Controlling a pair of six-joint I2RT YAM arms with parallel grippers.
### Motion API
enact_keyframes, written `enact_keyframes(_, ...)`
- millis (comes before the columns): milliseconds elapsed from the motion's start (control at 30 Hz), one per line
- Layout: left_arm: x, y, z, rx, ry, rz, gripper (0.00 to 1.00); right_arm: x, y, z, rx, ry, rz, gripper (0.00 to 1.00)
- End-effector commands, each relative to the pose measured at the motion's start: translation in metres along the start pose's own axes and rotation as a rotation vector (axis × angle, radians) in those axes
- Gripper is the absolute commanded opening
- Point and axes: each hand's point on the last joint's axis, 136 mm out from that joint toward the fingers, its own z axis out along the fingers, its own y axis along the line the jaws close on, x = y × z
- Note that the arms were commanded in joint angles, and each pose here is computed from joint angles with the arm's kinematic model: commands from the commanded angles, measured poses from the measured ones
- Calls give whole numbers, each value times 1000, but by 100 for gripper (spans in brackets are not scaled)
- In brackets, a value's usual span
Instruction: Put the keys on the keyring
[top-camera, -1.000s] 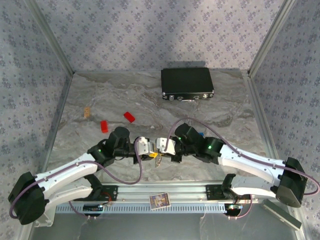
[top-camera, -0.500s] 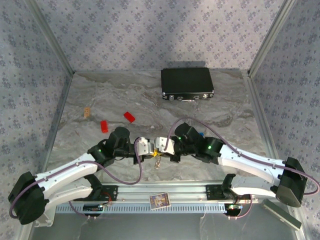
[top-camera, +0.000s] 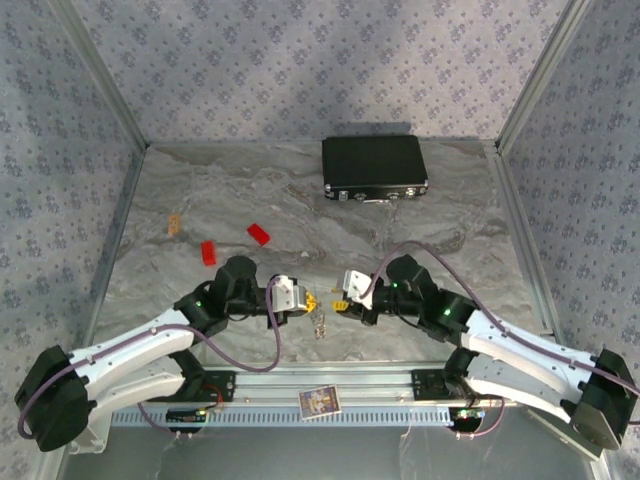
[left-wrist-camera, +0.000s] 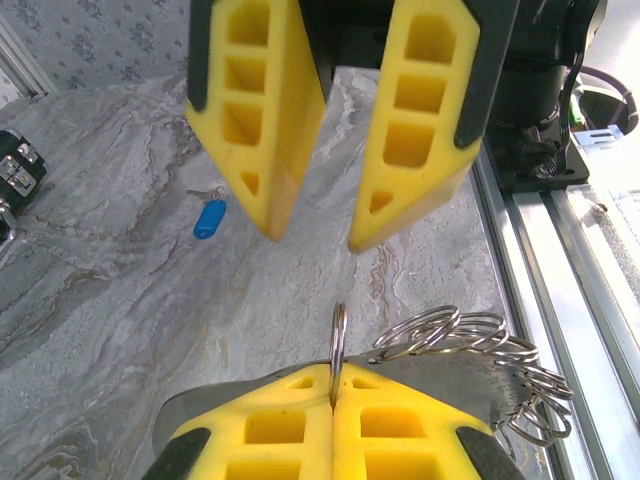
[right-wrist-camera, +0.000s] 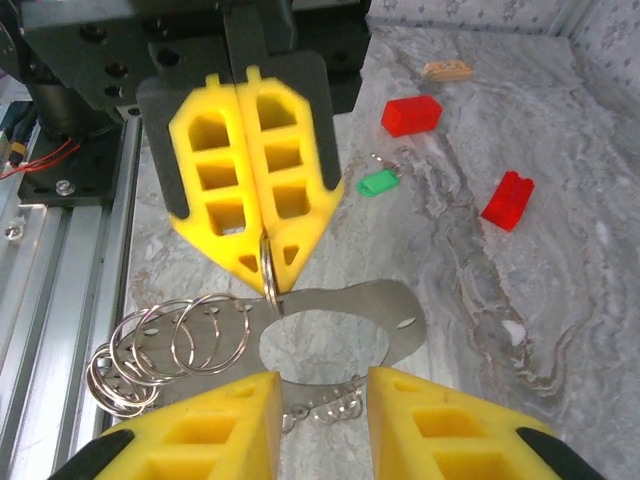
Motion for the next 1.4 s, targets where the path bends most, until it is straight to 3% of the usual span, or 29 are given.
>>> enact_keyframes(0, -18, -2, -2, 11, -75, 32, 0, -14, 3, 4, -25, -65, 13, 28)
enact_keyframes(367, -20, -1, -1, 12, -87, 32, 0, -30, 7, 16, -61, -105, -18, 22)
enact_keyframes(700, -19, 0, -2, 2, -81, 28, 0, -32, 8, 18, -71, -97, -29, 0)
enact_keyframes(767, -19, 3, -1, -13, -78, 21, 10, -31, 8, 19, -72, -88, -33, 0)
enact_keyframes(933, -24, 4, -3, -14, -89, 28, 13, -27, 7, 22, -75, -60, -30, 0)
enact_keyframes(1200, -25, 2, -4, -6, -90, 31, 9, -21, 8, 26, -85, -36, -25, 0)
enact_keyframes(1300, -28, 1, -4, 0, -95, 35, 0, -20, 5, 26, -72, -25, -21, 1)
enact_keyframes(1367, -28, 3, -5, -9, -84, 29, 0, -20, 1, 22, -43, -22, -16, 21)
